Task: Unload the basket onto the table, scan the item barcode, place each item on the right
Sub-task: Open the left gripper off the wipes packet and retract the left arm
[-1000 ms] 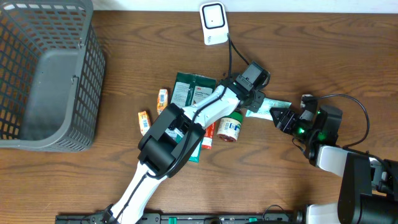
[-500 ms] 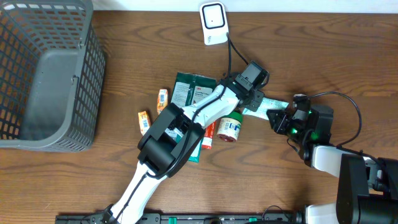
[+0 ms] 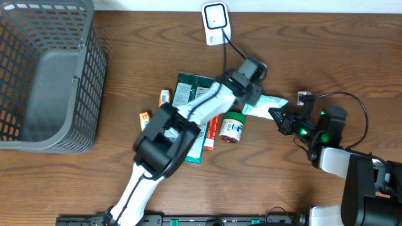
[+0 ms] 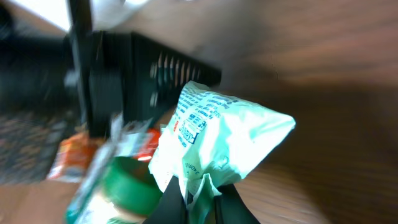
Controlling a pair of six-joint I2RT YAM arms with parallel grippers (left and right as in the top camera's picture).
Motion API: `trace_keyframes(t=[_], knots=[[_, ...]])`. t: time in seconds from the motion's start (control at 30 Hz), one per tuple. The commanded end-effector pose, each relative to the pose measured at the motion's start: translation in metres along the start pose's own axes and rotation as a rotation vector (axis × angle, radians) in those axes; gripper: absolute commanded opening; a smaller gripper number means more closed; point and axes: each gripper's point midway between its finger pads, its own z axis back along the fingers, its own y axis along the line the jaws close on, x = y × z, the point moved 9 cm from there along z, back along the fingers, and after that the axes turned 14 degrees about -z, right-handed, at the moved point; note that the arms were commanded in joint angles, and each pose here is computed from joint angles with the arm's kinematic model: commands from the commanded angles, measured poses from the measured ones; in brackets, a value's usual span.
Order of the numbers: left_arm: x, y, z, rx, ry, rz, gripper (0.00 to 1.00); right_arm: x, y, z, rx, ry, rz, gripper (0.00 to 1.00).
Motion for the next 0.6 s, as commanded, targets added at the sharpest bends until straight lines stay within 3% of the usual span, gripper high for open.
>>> trace_keyframes(t=[0.0,0.23,0.4,0.57], knots=[[0.049,0.026,0.08,0.029,-0.194,0.04,0.08,-0.003,0.02,0.017,0.312,0.137,0.065,0.01],[0.072,0.049,0.194,0.083,-0.337,0.107,0.08,0.001,0.034,0.032,0.505,0.195,0.17,0.01],[0.061,0.069,0.267,0.131,-0.366,0.21,0.09,0.008,0.042,0.035,0.52,0.179,0.202,0.01],[0.036,0.093,0.307,0.195,-0.324,0.286,0.11,0.018,0.054,0.039,0.536,0.161,0.227,0.01]])
